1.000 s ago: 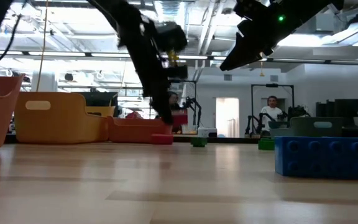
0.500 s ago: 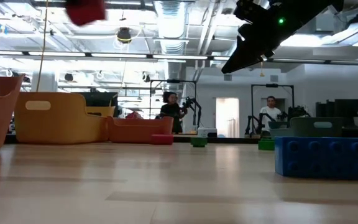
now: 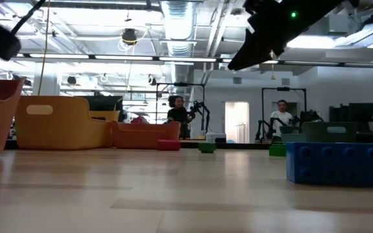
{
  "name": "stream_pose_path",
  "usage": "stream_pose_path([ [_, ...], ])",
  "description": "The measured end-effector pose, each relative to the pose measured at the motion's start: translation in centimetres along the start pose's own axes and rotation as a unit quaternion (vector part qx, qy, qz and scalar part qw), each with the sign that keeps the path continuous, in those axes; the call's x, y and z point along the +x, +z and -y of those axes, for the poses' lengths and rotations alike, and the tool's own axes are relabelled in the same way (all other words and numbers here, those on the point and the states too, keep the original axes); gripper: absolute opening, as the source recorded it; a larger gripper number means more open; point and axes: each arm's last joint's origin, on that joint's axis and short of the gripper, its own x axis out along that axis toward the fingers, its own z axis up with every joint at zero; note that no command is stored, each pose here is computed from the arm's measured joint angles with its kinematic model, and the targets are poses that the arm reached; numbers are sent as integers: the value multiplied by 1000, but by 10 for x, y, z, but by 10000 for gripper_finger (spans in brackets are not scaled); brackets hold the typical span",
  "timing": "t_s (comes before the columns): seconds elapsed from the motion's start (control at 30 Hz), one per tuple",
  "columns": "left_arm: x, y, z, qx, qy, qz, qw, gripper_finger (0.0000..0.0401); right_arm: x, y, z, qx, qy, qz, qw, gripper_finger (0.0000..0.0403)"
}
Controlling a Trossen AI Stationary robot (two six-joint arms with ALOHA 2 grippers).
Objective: Sort blocks
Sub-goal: Put the red wooden block into the bottom orange bin, then put the blue game piece into the blue bin
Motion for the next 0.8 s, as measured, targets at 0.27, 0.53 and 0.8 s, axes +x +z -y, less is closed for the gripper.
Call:
stream_pose_path([
  [0.27,12,-5,1,-28,-8,-5,1000,235,-7,12,-5,1,24,9,1000,219],
  [0.53,-31,-1,31,38,-124,34,991,257,-18,3,-28,-15,178,-26,984,219],
  [0.8,-76,17,55,151,-180,265,935,246,-43,-23,-74,-22,248,-85,965,219],
])
